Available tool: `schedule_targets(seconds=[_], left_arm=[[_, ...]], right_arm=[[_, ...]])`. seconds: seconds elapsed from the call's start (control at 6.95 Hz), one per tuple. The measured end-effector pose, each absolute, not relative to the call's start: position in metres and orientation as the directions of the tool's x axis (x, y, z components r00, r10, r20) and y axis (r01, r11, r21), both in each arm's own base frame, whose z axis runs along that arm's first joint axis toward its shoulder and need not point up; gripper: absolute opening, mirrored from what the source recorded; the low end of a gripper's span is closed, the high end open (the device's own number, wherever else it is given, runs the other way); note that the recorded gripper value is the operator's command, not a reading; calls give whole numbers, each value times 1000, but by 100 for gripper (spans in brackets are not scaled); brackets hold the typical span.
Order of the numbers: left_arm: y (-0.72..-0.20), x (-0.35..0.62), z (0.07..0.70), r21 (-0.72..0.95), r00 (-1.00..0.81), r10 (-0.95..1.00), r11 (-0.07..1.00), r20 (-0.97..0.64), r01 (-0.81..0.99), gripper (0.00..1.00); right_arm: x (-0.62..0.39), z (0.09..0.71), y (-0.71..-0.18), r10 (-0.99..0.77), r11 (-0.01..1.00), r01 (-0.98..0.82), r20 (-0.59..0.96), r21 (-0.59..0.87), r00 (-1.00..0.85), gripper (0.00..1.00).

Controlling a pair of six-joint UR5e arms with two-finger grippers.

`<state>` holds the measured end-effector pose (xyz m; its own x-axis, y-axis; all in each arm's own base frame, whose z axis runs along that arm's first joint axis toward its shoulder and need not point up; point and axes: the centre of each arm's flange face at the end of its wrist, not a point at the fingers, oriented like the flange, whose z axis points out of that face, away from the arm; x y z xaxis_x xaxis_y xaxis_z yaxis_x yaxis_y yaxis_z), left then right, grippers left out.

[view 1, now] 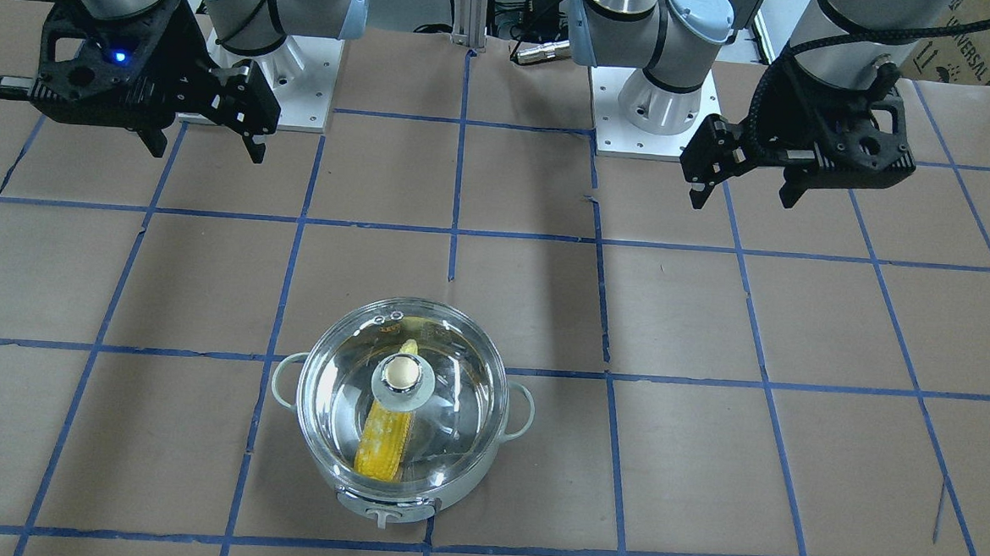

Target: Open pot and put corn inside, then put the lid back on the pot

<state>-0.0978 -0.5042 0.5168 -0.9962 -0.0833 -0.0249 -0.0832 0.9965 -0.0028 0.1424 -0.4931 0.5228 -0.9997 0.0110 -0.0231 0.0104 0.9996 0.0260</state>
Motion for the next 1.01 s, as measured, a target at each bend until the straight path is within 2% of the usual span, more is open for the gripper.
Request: schedule_targets(seconds=[1.01], left_arm=[[-505,-98,516,-1,-996,-83,997,-24,-83,100]], right_arm=[[142,512,-488,13,998,12,-19,61,-1000,100]])
